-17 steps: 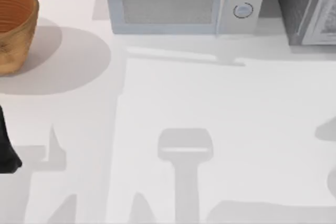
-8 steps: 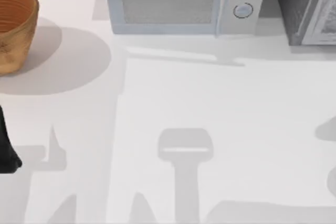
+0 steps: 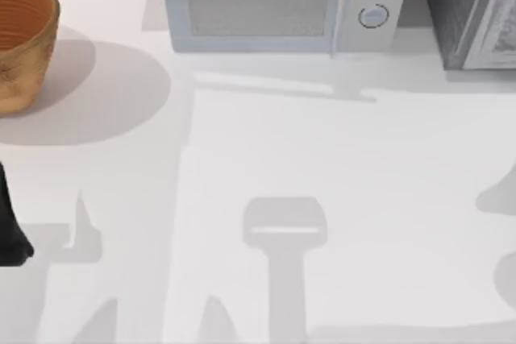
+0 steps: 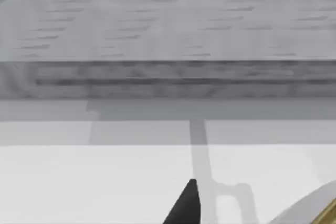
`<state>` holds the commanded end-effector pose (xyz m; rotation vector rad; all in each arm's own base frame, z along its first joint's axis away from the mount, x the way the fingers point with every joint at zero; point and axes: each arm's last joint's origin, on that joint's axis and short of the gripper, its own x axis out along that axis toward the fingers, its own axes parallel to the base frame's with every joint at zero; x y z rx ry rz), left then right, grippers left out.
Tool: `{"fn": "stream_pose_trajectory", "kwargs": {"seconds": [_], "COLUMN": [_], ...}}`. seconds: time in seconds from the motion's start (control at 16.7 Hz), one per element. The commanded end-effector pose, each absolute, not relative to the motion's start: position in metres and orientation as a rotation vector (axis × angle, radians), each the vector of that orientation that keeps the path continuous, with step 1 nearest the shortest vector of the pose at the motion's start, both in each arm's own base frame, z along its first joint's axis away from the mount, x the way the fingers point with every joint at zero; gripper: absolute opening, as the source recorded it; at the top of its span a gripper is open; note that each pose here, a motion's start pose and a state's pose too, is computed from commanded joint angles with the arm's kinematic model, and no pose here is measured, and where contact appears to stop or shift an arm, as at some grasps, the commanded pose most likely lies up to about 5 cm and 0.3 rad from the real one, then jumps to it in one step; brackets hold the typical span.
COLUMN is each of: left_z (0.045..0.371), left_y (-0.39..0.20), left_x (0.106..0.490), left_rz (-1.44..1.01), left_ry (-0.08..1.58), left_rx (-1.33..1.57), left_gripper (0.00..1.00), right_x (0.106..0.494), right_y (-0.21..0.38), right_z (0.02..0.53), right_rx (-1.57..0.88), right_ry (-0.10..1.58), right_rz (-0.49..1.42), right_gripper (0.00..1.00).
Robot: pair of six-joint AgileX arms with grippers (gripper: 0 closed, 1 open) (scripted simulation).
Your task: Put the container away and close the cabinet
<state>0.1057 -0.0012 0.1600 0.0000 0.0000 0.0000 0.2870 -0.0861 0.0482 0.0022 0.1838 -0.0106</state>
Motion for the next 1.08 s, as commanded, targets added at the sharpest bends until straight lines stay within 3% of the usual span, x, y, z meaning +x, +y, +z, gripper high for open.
{"fn": "stream_pose_trajectory", "kwargs": {"seconds": [0.72,1.08], "left_z": [0.16,0.16], "left_y": [-0.001,-0.001], "left_x": [0.106,0.106], "left_rz": [0.0,0.0], "left_ry": [0.0,0.0], "left_rx": [0.0,0.0], "left_gripper": [1.0,1.0], "right_x": [0.284,0.282], "right_y": [-0.085,-0.085], "right_z": [0.176,0.183], "right_rx": [0.006,0.006], "right_ry": [0.201,0.198], "right_rz": [-0.012,-0.012], "right_gripper": [0.0,0.0]}}
